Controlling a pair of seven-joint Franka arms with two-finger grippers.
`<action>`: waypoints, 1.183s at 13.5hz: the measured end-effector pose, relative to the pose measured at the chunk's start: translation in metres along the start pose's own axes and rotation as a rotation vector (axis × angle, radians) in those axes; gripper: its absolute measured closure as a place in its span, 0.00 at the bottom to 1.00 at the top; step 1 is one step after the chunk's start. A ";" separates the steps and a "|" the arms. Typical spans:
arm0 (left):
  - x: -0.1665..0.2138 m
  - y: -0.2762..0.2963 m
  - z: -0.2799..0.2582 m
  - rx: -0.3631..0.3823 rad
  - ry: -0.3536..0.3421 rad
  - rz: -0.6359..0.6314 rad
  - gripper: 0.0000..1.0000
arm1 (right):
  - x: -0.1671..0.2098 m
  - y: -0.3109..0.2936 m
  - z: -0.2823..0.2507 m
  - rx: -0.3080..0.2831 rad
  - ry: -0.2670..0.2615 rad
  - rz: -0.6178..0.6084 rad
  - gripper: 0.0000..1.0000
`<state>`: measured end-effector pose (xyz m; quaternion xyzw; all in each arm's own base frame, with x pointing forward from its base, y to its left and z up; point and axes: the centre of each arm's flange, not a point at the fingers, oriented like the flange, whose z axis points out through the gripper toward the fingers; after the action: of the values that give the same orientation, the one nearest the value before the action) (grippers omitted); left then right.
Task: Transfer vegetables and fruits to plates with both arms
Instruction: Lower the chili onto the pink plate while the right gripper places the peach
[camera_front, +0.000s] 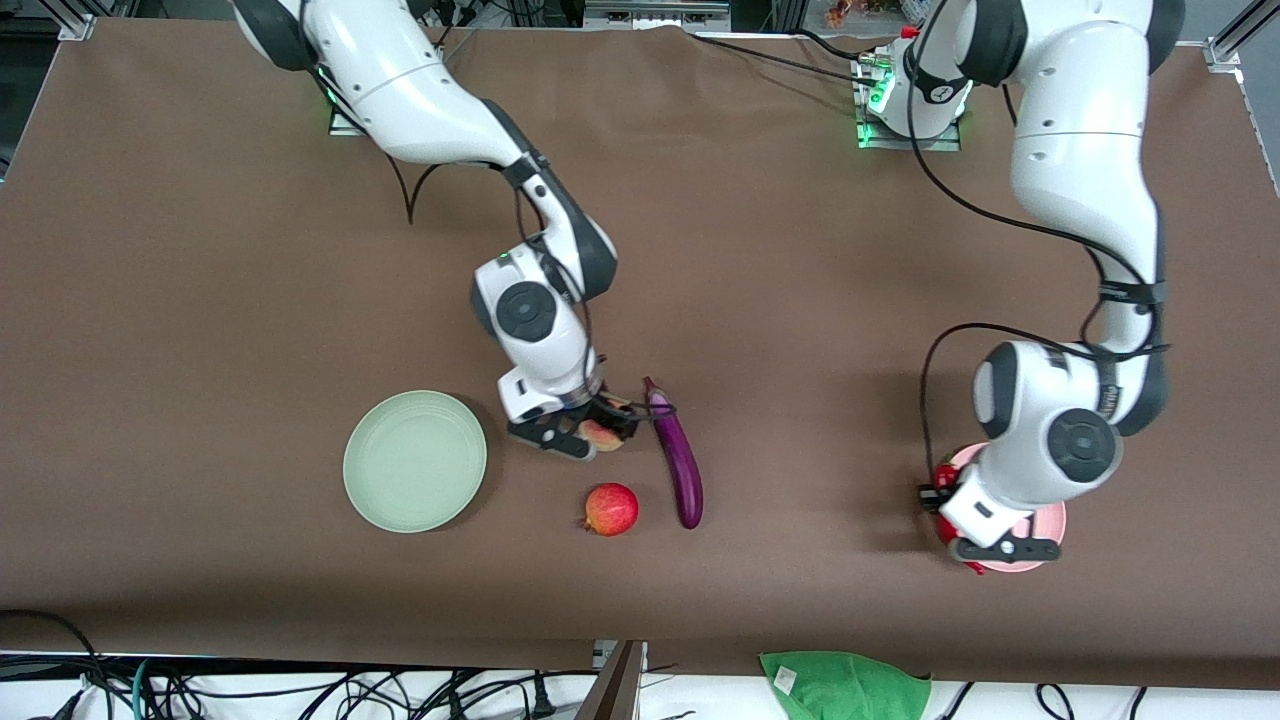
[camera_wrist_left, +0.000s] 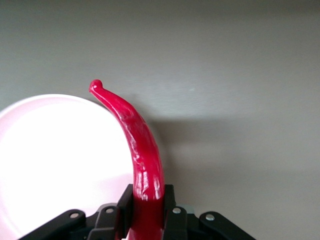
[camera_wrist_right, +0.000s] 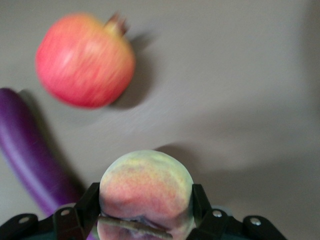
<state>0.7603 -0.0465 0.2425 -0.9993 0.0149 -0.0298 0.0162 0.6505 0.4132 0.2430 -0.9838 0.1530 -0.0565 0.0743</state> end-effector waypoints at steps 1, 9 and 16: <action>-0.001 -0.014 0.002 -0.002 -0.004 0.022 0.73 | 0.024 0.020 -0.020 -0.030 -0.025 -0.038 0.22; -0.003 -0.059 0.007 -0.005 -0.012 0.124 0.66 | 0.168 0.230 -0.084 -0.093 -0.165 -0.329 0.00; 0.000 -0.027 0.003 -0.070 0.000 0.052 0.00 | 0.126 0.152 -0.080 -0.018 -0.160 -0.133 0.00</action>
<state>0.7608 -0.0199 0.2403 -0.9985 0.0419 -0.0289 -0.0178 0.7148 0.2209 0.3075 -0.9938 0.0815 0.0188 0.0734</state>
